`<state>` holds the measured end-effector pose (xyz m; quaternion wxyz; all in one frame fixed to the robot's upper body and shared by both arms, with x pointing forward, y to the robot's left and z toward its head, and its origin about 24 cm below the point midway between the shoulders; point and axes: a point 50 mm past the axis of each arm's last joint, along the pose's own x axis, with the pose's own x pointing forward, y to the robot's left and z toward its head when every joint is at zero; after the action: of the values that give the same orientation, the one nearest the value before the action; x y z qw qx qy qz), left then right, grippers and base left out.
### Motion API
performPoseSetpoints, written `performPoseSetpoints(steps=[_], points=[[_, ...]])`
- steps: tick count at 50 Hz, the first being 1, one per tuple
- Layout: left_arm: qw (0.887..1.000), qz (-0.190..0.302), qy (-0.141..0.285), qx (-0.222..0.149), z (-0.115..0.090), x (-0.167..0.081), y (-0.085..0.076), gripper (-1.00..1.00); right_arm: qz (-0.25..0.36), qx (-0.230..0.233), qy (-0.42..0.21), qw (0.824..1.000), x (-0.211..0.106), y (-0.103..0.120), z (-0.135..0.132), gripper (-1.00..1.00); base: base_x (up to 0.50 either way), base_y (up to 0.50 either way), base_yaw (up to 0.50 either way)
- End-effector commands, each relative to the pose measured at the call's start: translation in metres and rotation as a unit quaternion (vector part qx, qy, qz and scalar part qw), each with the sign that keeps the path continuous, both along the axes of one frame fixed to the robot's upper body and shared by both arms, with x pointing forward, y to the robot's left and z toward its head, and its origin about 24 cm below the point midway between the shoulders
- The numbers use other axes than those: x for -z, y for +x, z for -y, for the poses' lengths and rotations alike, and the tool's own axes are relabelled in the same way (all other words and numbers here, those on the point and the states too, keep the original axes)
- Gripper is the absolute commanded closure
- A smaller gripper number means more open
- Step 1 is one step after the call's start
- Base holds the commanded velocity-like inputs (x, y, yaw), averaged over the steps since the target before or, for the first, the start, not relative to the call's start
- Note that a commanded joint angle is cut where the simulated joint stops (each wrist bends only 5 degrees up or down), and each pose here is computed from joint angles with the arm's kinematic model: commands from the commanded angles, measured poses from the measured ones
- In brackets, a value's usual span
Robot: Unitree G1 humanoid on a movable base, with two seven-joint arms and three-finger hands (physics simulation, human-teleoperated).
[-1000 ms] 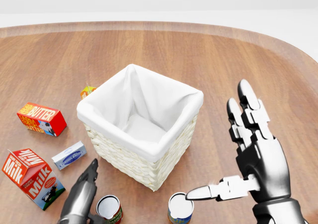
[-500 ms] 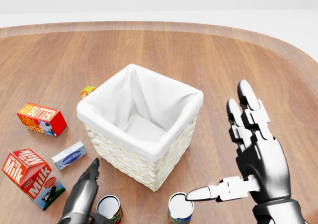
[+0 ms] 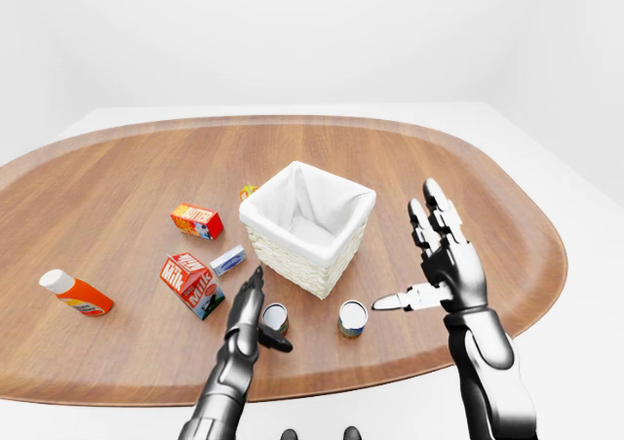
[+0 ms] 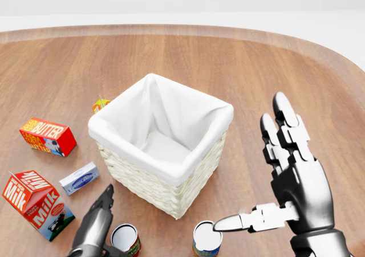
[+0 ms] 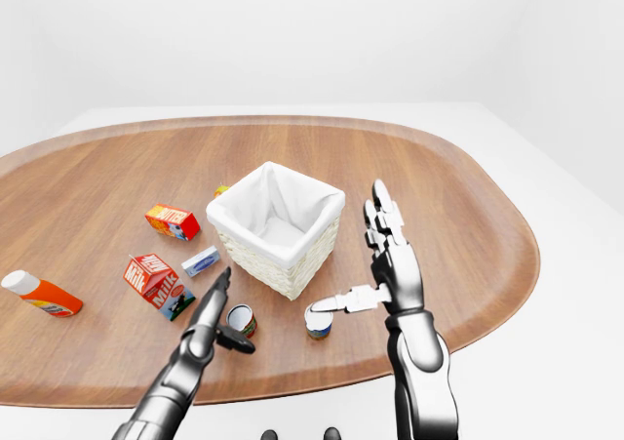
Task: Pick up the tomato sauce, and put it in the basket.
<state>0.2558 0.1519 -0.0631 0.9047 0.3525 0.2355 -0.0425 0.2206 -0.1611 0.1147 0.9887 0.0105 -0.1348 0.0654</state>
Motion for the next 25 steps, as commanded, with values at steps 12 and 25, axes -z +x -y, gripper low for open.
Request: performPoseSetpoints(steps=[12,25], points=[[1.0,-0.01,0.001,-0.005,0.0,0.0043,-0.0004,-1.0,0.001,-0.001,0.0,1.0,-0.0005,-0.0008,-0.0002,-1.0,0.0,0.0,0.0],[1.0,-0.015,0.003,-0.007,-0.0007,0.0066,-0.0003,-1.0,0.006,0.0,0.001,1.0,-0.0026,-0.0009,0.0003,-1.0,0.0,0.0,0.0]])
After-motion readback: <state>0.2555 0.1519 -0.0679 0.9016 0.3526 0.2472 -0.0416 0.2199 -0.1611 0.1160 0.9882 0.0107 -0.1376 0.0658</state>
